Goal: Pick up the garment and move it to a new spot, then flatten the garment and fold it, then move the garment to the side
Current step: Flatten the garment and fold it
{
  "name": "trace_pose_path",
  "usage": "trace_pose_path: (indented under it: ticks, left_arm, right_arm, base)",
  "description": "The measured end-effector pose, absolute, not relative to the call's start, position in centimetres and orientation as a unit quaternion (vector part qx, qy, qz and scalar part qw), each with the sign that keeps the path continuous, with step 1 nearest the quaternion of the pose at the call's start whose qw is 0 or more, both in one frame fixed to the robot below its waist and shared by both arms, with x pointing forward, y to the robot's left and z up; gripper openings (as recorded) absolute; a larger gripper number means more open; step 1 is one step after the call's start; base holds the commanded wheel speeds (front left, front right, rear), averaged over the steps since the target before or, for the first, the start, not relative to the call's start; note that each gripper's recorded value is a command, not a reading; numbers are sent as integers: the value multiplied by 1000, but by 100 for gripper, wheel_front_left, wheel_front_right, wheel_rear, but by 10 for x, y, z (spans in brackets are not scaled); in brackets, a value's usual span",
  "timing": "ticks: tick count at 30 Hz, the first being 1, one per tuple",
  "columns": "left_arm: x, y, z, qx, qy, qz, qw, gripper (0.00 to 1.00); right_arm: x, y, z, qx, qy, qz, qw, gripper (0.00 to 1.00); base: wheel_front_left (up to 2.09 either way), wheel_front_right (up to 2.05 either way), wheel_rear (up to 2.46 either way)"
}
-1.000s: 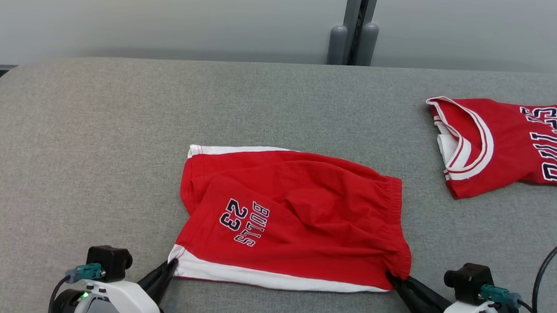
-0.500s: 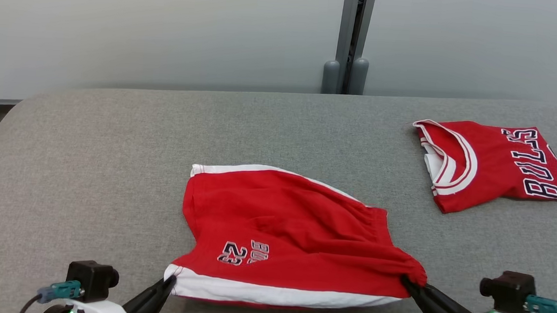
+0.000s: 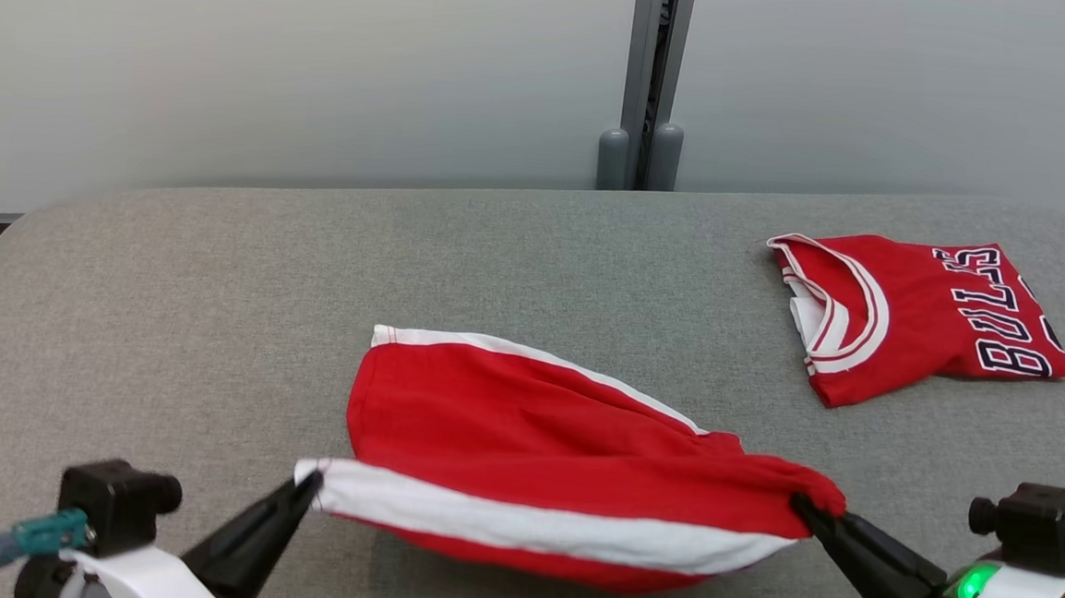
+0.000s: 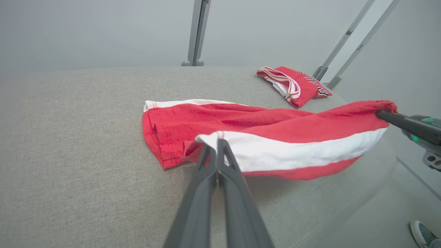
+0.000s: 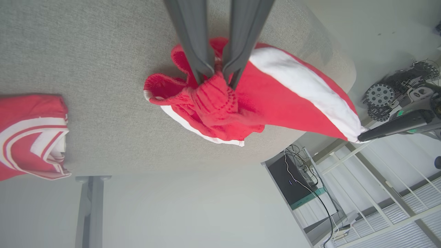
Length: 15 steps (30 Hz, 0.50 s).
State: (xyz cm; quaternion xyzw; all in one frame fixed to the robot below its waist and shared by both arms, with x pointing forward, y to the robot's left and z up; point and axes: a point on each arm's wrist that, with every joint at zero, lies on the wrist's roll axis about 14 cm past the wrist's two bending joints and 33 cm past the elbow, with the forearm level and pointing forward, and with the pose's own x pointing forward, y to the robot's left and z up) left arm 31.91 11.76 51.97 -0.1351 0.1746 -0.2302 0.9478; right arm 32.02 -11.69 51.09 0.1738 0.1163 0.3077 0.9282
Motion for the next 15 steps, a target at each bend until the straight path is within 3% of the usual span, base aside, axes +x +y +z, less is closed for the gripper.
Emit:
trace_pose_path:
  ticks: [7, 15]
  left_arm:
    - [347, 124, 547, -109, 142, -243, 953, 0]
    - [409, 125, 545, -106, 153, -272, 944, 0]
  right_arm:
    - [340, -112, 549, 206, 76, 316, 923, 0]
    - [386, -103, 549, 202, 111, 327, 916, 0]
  base:
    - [0, 0, 0]
    - [0, 0, 0]
